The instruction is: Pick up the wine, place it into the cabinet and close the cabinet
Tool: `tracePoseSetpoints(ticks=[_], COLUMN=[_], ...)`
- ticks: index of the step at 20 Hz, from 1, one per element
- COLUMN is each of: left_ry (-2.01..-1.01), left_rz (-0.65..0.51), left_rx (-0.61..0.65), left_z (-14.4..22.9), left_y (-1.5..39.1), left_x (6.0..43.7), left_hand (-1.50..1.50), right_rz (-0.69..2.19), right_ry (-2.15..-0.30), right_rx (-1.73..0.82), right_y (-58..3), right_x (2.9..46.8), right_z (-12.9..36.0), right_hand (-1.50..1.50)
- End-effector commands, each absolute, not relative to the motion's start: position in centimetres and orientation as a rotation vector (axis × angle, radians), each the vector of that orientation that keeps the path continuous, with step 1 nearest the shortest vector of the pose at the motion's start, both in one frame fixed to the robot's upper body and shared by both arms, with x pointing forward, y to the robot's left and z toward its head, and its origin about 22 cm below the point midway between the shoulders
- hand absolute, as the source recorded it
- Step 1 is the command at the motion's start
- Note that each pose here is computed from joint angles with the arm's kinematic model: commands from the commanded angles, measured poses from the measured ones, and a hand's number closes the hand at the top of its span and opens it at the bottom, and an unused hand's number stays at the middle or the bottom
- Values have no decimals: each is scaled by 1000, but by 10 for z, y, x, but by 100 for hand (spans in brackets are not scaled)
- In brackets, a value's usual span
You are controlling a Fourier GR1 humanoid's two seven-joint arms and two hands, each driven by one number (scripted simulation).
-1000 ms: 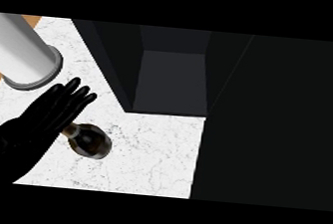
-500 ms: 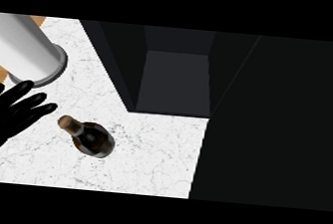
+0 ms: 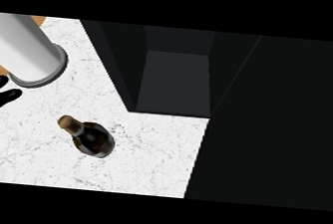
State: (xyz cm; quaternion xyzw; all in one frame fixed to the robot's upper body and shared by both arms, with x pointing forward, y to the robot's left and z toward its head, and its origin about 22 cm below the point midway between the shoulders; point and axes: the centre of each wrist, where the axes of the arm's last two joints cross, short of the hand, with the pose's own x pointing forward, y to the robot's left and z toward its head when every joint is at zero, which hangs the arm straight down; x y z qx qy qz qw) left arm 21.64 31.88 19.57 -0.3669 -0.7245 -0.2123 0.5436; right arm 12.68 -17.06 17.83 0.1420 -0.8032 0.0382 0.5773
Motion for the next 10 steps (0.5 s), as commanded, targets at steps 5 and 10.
tracePoseSetpoints(ticks=[5,10], left_ry=[-1696,-1685], left_rz=[-508,-482], left_rx=[-821,-805], left_z=[203,189], left_y=[321,308], left_x=[222,220], left_hand=[-150,-150], right_rz=[81,110], right_ry=[-1954,-1937], right_rx=[234,236], right_y=[-180,-180], right_x=[102,94], right_z=[209,204], right_hand=[-150,-150])
